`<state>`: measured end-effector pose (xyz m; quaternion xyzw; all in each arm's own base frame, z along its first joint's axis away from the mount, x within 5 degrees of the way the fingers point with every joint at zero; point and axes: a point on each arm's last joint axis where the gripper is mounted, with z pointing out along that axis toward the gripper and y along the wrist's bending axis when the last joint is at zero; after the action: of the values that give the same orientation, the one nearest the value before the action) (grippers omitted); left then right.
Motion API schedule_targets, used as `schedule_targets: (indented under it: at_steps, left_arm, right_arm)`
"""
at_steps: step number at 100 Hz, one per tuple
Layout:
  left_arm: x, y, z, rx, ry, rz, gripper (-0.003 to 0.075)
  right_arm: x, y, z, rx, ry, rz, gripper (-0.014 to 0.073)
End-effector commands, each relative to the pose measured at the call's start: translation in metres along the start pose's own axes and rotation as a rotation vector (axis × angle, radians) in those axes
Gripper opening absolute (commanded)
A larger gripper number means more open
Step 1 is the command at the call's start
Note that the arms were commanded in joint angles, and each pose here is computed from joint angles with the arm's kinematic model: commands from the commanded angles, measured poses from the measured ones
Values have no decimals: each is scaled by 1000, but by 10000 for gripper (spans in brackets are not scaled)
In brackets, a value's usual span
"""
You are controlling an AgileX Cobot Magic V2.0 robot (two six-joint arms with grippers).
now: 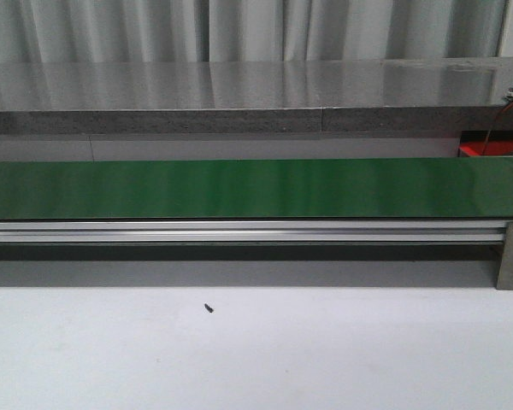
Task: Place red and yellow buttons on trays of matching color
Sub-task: 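Reach the left gripper to the table and grasp a yellow button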
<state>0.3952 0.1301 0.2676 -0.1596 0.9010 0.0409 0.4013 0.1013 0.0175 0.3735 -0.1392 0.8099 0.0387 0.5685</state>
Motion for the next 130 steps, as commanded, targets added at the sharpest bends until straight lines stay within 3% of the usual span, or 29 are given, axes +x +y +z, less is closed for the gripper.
schedule_targets:
  at_steps: [1, 60, 130]
  left_arm:
    - [-21, 0, -11, -1, -131, -12, 648]
    - [-6, 4, 54, -13, -61, -2, 639]
    - [-10, 14, 59, -39, -122, 15, 639]
  right_arm:
    - [-10, -3, -3, 31, -71, 0, -96]
    - [-10, -3, -3, 31, -71, 0, -96]
    - [-10, -3, -3, 31, -71, 0, -96]
